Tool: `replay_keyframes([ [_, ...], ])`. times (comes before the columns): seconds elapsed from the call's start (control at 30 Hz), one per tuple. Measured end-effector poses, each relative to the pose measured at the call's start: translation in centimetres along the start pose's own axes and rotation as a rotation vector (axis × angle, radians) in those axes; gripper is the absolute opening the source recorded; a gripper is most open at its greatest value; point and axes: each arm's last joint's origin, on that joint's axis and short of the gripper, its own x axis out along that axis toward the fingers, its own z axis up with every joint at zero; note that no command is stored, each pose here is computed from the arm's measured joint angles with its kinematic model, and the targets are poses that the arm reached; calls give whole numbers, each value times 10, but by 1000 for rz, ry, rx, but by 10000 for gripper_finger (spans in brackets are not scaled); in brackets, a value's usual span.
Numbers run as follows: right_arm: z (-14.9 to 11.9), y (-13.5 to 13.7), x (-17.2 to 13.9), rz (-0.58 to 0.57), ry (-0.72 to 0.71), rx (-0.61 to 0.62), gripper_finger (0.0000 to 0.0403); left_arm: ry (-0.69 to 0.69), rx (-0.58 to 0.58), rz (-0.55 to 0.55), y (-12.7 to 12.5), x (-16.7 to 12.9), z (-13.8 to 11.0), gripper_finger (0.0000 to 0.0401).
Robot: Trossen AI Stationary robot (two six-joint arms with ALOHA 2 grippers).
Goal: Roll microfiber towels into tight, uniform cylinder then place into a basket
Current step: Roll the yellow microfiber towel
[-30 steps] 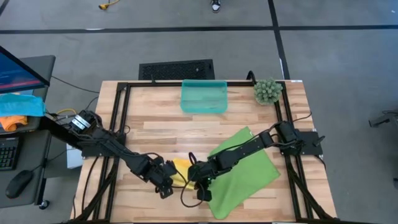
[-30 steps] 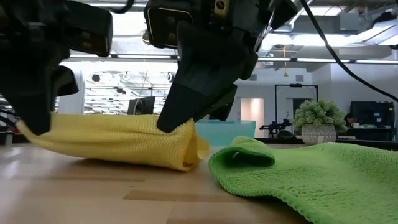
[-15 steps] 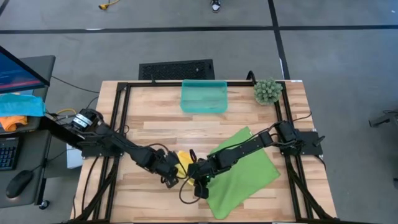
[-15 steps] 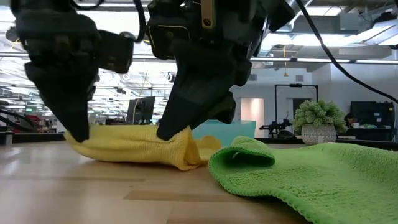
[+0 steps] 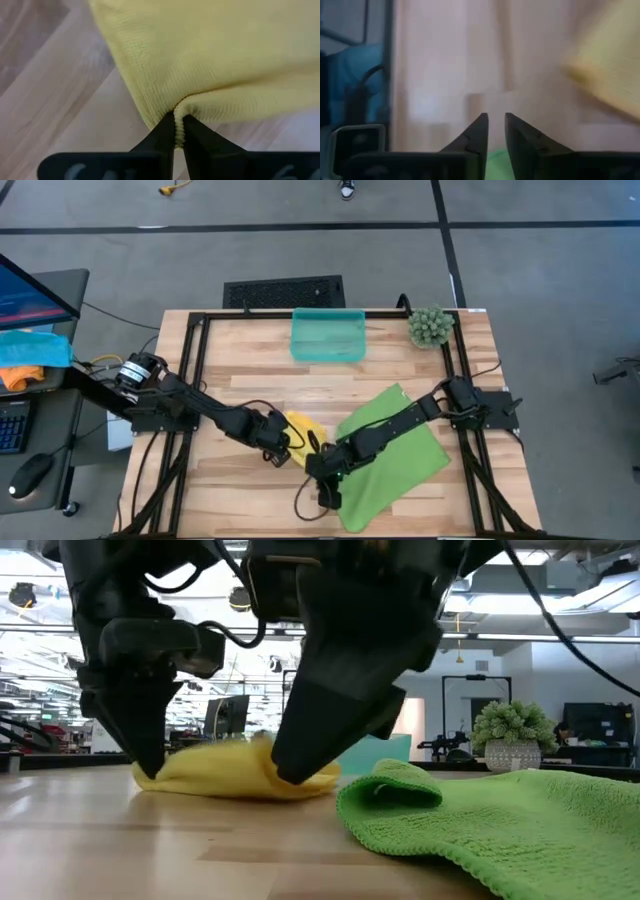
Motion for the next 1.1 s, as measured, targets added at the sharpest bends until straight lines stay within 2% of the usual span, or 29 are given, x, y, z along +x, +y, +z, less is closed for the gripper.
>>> replay_keyframes([
  [0.13, 1, -1, 0, -13, -12, -6, 117, 0, -4, 24, 2, 0, -1, 16],
  [0.23, 2, -1, 0, 5, -10, -59, 127, 0, -4, 21, 2, 0, 0, 16],
  [0.3, 3, 1, 0, 17, -30, -147, 128, 0, -3, 21, 2, 0, 0, 16],
  [0.4, 8, 5, 0, 17, -93, -347, 124, 0, -1, 18, 1, 0, 0, 16],
  [0.47, 10, 4, -1, -20, -118, -440, 120, 0, -1, 18, 1, 0, 0, 16],
  [0.53, 11, 3, -1, -89, -137, -473, 117, 0, -1, 19, 1, 0, 0, 16],
  [0.63, 13, -2, -2, -162, -157, -475, 113, 1, 0, 19, 1, 0, 0, 16],
  [0.83, 15, -14, -2, -184, -158, -450, 111, 0, 0, 18, 1, 0, 0, 16],
  [1.1, 13, -34, -1, -223, -142, -348, 111, 1, 0, 20, 1, -1, 0, 16],
])
